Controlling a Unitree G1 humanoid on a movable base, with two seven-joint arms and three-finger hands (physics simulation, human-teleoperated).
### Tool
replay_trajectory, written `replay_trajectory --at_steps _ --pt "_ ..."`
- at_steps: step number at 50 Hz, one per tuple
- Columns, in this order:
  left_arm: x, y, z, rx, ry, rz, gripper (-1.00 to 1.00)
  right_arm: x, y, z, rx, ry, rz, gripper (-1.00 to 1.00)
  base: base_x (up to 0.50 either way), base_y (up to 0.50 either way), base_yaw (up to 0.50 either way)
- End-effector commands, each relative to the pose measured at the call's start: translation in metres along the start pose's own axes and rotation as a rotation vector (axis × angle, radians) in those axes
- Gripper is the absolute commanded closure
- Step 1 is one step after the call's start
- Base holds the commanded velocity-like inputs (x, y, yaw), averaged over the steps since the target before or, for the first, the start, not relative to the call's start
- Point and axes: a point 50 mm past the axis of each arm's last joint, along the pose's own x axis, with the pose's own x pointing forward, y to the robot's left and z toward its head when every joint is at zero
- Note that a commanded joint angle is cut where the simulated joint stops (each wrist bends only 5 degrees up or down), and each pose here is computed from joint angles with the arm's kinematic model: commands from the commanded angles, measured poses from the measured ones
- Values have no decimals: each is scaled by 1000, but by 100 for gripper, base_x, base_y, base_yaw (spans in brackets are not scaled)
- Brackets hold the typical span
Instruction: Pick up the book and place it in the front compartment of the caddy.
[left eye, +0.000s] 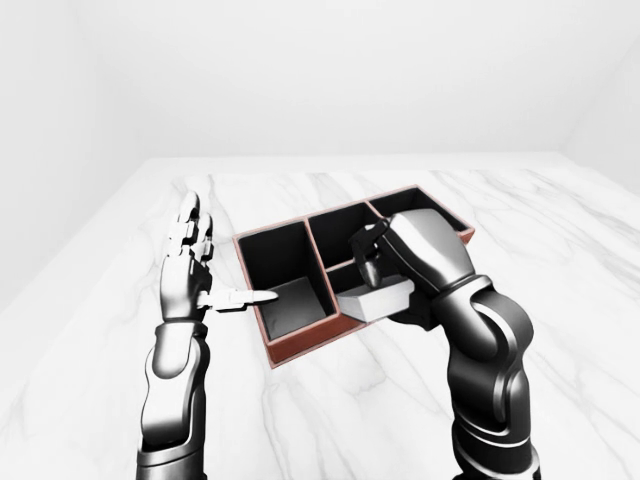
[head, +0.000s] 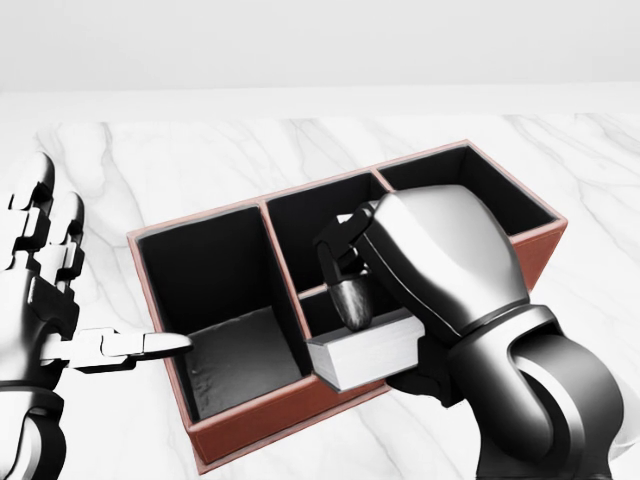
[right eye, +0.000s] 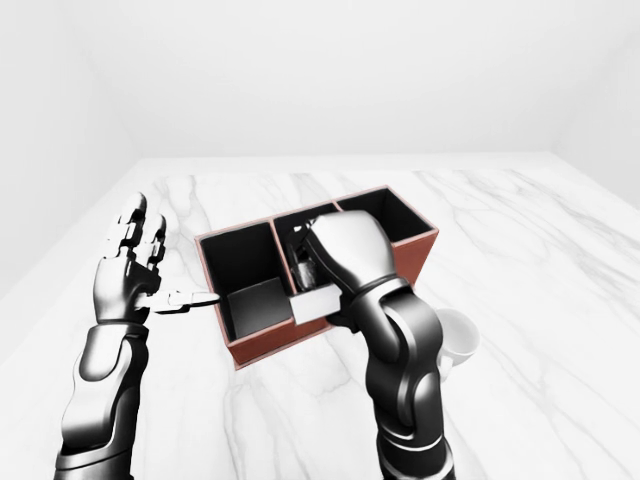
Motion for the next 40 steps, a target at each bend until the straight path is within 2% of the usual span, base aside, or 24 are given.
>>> replay_trajectory --at_steps 1,40 --pt "0 0 -1 -2 3 1 -95 16 -8 3 -28 -15 -21 100 0 0 0" --pt "1 2 3 5 -13 3 -95 68 -9 -17 -42 14 93 100 0 0 0"
